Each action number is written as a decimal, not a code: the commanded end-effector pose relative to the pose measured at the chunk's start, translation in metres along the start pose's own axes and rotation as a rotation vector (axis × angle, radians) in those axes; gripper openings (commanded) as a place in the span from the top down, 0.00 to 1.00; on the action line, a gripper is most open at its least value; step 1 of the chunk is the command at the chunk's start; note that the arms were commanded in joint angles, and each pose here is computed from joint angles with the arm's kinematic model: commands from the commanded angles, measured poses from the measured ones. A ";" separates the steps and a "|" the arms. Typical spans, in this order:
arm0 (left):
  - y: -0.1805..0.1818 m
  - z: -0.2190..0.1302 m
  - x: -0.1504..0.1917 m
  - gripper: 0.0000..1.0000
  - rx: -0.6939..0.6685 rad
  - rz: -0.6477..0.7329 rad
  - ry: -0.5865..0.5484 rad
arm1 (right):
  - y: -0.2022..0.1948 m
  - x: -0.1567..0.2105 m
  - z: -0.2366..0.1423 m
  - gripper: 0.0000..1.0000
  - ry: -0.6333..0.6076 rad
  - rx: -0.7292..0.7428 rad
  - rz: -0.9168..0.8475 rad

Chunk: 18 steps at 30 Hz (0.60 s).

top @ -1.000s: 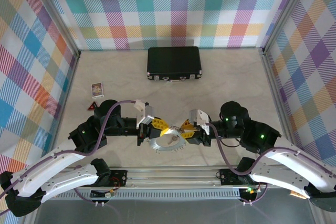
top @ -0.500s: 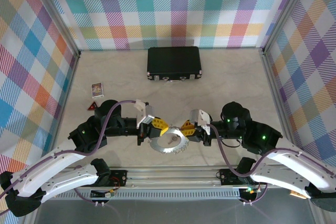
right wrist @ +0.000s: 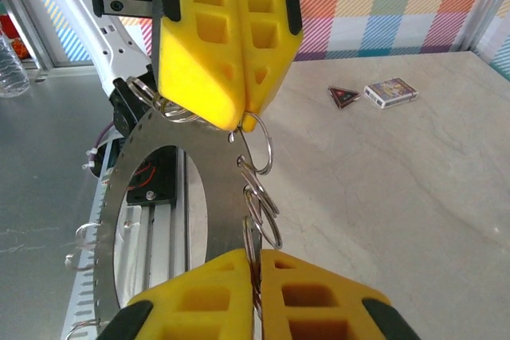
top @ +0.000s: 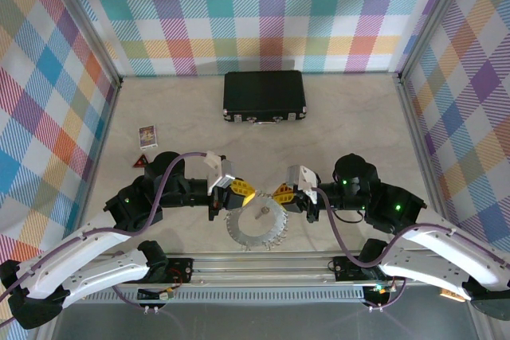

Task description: Put the keys on the keyring

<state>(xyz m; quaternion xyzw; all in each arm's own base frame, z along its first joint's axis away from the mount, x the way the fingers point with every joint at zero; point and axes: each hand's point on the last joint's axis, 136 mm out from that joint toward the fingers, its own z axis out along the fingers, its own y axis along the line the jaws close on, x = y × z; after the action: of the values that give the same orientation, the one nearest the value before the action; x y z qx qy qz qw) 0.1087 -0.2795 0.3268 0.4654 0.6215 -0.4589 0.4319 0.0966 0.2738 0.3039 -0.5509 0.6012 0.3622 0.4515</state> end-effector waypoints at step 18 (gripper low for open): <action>0.001 0.002 0.005 1.00 0.001 0.008 0.016 | -0.002 -0.009 0.007 0.89 0.012 0.036 -0.045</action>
<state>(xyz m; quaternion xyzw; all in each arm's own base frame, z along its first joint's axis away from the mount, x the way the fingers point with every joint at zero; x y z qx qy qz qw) 0.1129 -0.2792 0.3137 0.4630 0.6426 -0.4454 0.4175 0.0981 0.2791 0.2899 -0.5594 0.6150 0.3393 0.4402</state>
